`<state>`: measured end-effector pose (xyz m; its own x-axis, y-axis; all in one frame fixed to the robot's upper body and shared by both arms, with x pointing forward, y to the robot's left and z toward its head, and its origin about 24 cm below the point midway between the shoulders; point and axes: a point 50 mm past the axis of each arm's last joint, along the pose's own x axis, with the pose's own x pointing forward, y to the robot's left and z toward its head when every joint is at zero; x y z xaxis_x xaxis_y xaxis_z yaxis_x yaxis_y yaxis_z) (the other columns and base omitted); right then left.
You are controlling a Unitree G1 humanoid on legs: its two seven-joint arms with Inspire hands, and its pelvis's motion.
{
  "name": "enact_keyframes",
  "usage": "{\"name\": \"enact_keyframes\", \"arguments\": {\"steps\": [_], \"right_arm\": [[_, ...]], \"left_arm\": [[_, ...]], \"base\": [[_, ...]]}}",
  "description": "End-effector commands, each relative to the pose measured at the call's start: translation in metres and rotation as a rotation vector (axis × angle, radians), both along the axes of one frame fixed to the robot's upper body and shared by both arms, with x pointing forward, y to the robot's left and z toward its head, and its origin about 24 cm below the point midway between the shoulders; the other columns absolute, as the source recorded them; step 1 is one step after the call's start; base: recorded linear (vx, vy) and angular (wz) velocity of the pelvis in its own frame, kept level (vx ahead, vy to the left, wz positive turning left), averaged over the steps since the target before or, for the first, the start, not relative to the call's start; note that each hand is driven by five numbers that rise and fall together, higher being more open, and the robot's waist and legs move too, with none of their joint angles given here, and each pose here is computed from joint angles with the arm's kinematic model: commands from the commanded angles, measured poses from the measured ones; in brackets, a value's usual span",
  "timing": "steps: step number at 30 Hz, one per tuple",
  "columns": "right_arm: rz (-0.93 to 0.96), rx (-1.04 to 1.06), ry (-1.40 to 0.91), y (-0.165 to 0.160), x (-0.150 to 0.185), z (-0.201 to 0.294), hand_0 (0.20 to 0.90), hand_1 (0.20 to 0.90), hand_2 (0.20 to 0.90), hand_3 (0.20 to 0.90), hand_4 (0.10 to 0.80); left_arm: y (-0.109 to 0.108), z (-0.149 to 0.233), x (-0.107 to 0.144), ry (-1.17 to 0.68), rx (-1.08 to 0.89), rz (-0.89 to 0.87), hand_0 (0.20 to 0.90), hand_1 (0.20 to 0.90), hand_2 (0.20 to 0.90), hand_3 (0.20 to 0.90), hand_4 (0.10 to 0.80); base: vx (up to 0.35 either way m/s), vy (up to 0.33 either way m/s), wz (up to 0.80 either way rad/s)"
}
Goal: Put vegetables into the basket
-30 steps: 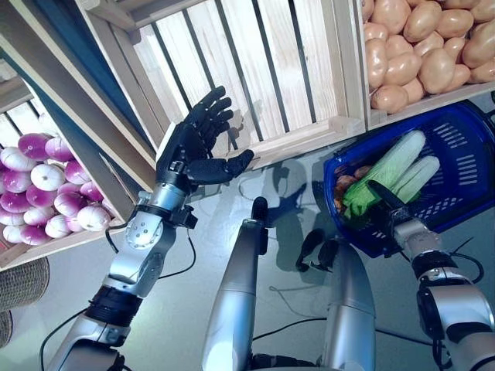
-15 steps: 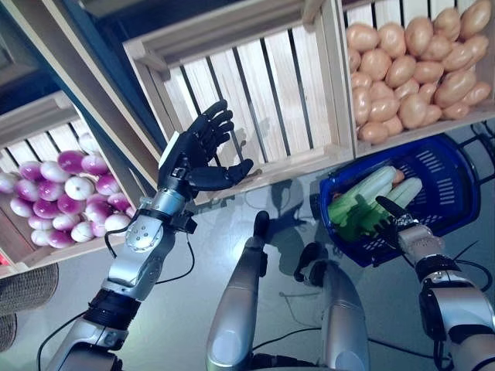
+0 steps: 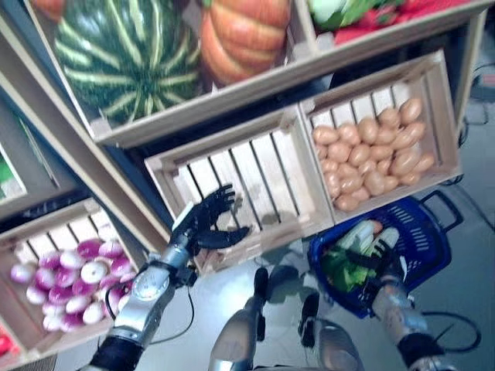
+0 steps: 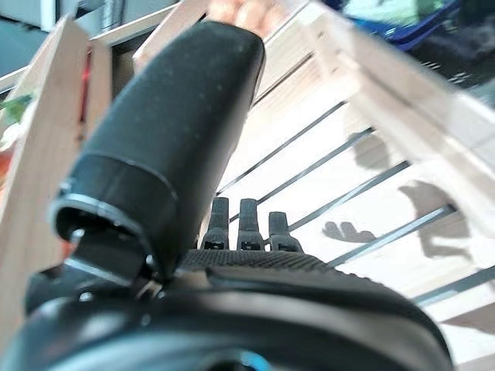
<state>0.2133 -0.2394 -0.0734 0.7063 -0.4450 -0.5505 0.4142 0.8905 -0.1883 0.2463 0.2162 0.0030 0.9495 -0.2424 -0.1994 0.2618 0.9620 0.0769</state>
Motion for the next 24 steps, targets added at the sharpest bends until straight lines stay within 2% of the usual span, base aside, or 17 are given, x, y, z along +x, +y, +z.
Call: {"name": "enact_keyframes", "arguments": {"steps": [1,5,8,10,16,17,23,24], "right_arm": [[0.165,-0.132,-0.026,-0.006,-0.007,0.004,0.900,0.900,0.900,0.900,0.800],[0.332,-0.101,0.145,0.002,-0.033,-0.025,0.900,0.900,0.900,0.900,0.800],[0.388,-0.061,0.248,0.005,-0.046,-0.040,0.900,0.900,0.900,0.900,0.800],[0.420,-0.041,0.376,0.004,-0.068,-0.057,0.900,0.900,0.900,0.900,0.800],[0.240,0.056,0.610,-0.007,-0.117,-0.082,0.900,0.900,0.900,0.900,0.800],[0.181,0.098,0.656,-0.006,-0.129,-0.087,0.900,0.900,0.900,0.900,0.800],[0.195,0.155,0.659,0.010,-0.130,-0.092,0.900,0.900,0.900,0.900,0.800],[0.195,0.155,0.659,0.010,-0.130,-0.092,0.900,0.900,0.900,0.900,0.800]], "left_arm": [[-0.008,-0.003,0.002,-0.048,0.009,-0.042,0.900,0.900,0.900,0.900,0.800],[-0.010,-0.053,-0.020,0.189,0.119,-0.082,0.900,0.900,0.900,0.900,0.800],[-0.008,-0.077,-0.033,0.308,0.160,-0.076,0.900,0.900,0.900,0.900,0.800],[-0.004,-0.098,-0.048,0.432,0.185,-0.048,0.900,0.900,0.900,0.900,0.800],[0.007,-0.133,-0.087,0.653,0.282,0.065,0.900,0.900,0.900,0.900,0.800],[0.011,-0.142,-0.101,0.730,0.309,0.121,0.900,0.900,0.900,0.900,0.800],[0.007,-0.162,-0.139,0.927,0.345,0.194,0.900,0.900,0.900,0.900,0.800],[0.007,-0.162,-0.139,0.927,0.345,0.194,0.900,0.900,0.900,0.900,0.800]], "base": [[0.081,0.038,-0.01],[0.084,0.030,-0.09],[0.033,0.039,-0.19],[0.024,0.051,-0.16],[0.045,0.050,-0.10],[0.071,0.054,-0.21],[0.083,0.037,-0.07],[0.031,0.017,-0.01]]}}
